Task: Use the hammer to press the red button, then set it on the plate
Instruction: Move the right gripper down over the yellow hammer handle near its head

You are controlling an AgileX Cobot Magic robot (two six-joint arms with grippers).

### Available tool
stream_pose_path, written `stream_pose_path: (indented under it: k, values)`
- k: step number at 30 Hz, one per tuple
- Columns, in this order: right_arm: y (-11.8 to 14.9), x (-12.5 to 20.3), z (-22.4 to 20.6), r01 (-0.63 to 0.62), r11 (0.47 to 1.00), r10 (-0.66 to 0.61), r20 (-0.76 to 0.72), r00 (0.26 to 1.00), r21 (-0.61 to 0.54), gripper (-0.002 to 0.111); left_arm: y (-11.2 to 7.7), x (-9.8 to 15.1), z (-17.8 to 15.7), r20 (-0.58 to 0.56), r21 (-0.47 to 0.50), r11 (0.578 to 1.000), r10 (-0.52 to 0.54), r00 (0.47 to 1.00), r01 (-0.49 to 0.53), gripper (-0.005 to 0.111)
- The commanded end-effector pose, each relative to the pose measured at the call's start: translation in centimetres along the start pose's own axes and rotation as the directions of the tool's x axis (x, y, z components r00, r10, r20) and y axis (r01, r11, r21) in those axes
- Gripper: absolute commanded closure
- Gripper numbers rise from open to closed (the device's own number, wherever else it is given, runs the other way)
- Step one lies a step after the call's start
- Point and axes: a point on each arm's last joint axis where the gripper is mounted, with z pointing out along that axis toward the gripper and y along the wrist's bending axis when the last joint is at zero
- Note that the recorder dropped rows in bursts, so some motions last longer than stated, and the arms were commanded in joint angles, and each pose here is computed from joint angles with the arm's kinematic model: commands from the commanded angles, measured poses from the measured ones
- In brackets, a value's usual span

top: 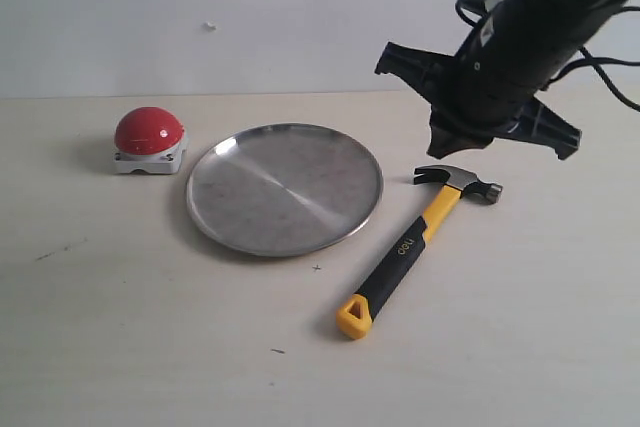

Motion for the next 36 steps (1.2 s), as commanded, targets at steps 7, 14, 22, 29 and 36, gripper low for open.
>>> stream_pose_path:
  k: [7, 14, 22, 29, 36]
  values:
    - [3.0, -4.1, 3.5, 0.177, 0.971, -0.183, 0.029, 0.983, 0.162, 0.108, 0.0, 0.0, 0.0, 0.009, 0.000, 1.000, -0.016, 1.000, 0.016, 0.107]
    - [2.2, -5.1, 6.3, 0.122, 0.980, -0.114, -0.062, 0.992, 0.154, 0.108, 0.0, 0.0, 0.0, 0.009, 0.000, 1.000, -0.016, 1.000, 0.016, 0.107]
    - [-0.9, -6.7, 7.5, 0.064, 0.980, -0.039, -0.132, 0.991, 0.186, 0.108, 0.0, 0.0, 0.0, 0.009, 0.000, 1.000, -0.016, 1.000, 0.016, 0.107]
    - [-1.6, -6.8, 9.1, 0.062, 0.976, -0.033, -0.141, 0.989, 0.210, 0.108, 0.0, 0.0, 0.0, 0.009, 0.000, 1.000, -0.016, 1.000, 0.016, 0.107]
    - [-1.8, -6.9, 12.0, 0.039, 0.978, -0.016, -0.116, 0.993, 0.204, 0.100, 0.0, 0.0, 0.0, 0.009, 0.000, 1.000, -0.016, 1.000, 0.016, 0.107]
